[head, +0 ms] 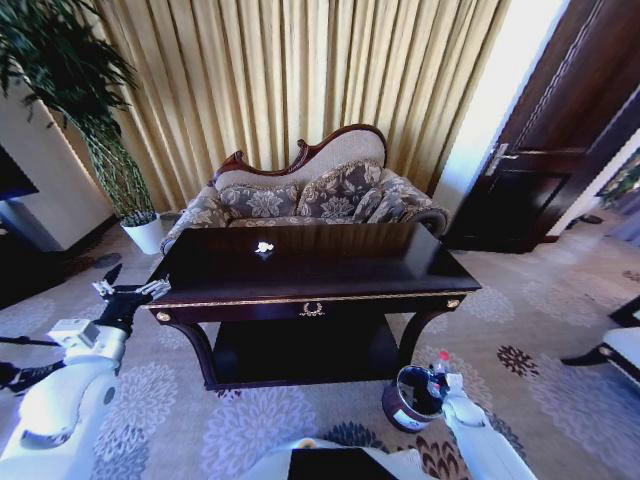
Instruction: Move to the front of the table and place the trash on the table into the trash bin.
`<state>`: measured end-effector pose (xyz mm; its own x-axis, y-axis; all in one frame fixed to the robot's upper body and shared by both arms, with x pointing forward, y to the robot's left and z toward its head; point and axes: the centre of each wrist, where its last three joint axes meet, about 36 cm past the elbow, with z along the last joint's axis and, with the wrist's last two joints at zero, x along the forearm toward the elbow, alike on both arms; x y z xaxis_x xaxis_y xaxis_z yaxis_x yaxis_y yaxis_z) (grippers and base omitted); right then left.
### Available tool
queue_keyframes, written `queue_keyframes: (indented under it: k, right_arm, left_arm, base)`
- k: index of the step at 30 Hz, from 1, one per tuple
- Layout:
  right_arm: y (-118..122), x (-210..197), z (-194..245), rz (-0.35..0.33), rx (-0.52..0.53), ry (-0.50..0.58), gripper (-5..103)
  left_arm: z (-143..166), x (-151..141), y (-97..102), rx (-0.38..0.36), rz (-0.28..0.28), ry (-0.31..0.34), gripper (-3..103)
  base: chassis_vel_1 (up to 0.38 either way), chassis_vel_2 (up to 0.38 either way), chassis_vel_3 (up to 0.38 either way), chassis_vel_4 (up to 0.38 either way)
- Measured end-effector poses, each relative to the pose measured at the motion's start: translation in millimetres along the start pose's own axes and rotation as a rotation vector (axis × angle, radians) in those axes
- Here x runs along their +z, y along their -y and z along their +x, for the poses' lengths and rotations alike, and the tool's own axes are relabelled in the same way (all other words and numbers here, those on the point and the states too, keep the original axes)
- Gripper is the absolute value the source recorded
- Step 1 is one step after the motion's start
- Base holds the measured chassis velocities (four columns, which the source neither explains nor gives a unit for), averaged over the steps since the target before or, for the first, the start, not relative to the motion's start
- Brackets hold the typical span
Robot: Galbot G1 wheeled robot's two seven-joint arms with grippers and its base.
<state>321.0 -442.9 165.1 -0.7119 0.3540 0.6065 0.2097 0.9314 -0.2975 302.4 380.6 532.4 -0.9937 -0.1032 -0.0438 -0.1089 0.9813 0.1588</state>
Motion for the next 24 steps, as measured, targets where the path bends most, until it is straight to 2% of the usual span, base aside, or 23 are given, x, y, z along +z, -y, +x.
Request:
queue_keyframes:
  k: [1, 2, 3, 5, 6, 8, 9, 12, 20, 24]
  right_arm:
    - [0.0, -1.8, 0.3, -0.002, 0.001, 0.005, 59]
    - [0.2, -4.6, 0.9, -0.003, 0.001, 0.014, 65]
    - [0.2, -4.6, 0.9, -0.003, 0.001, 0.014, 65]
    - [1.6, -7.1, 1.6, -0.009, 0.0, 0.02, 76]
    - [2.6, -8.8, 2.0, -0.015, 0.0, 0.023, 76]
    - [4.7, -10.9, 2.5, -0.02, 0.001, 0.027, 86]
    - [4.7, -10.9, 2.5, -0.02, 0.001, 0.027, 86]
    - [6.8, -12.2, 3.4, -0.019, 0.002, 0.029, 99]
    - [7.3, -12.8, 6.3, -0.028, 0.001, 0.032, 100]
    - [7.7, -31.4, 12.6, -0.059, 0.009, 0.085, 100]
  left_arm:
    - [-0.1, -0.2, -0.1, 0.0, 0.0, 0.001, 100]
    - [-0.2, -0.3, -0.1, 0.001, 0.0, 0.001, 100]
    - [-0.2, -0.3, -0.1, 0.001, 0.0, 0.001, 100]
    - [0.3, 0.3, 0.0, 0.001, 0.001, -0.001, 100]
    - [1.2, 0.7, 0.4, 0.004, 0.002, -0.003, 100]
    - [2.8, 0.4, 1.5, 0.013, 0.003, -0.003, 100]
    - [2.8, 0.4, 1.5, 0.013, 0.003, -0.003, 100]
    - [3.1, 0.5, 1.5, 0.016, 0.003, -0.003, 100]
    - [3.6, 0.9, 1.5, 0.016, 0.003, -0.004, 100]
    - [4.0, 1.4, 1.7, 0.015, 0.005, -0.005, 100]
  base:
    - [0.0, 0.0, 0.0, 0.0]
    - [0.0, 0.0, 0.0, 0.0]
    - [0.0, 0.0, 0.0, 0.0]
    - [0.0, 0.0, 0.0, 0.0]
    - [0.0, 0.0, 0.0, 0.0]
    - [0.0, 0.0, 0.0, 0.0]
    - [0.0, 0.0, 0.0, 0.0]
    - [0.0, 0.0, 0.0, 0.0]
    - [0.0, 0.0, 0.0, 0.0]
    - [0.0, 0.0, 0.0, 0.0]
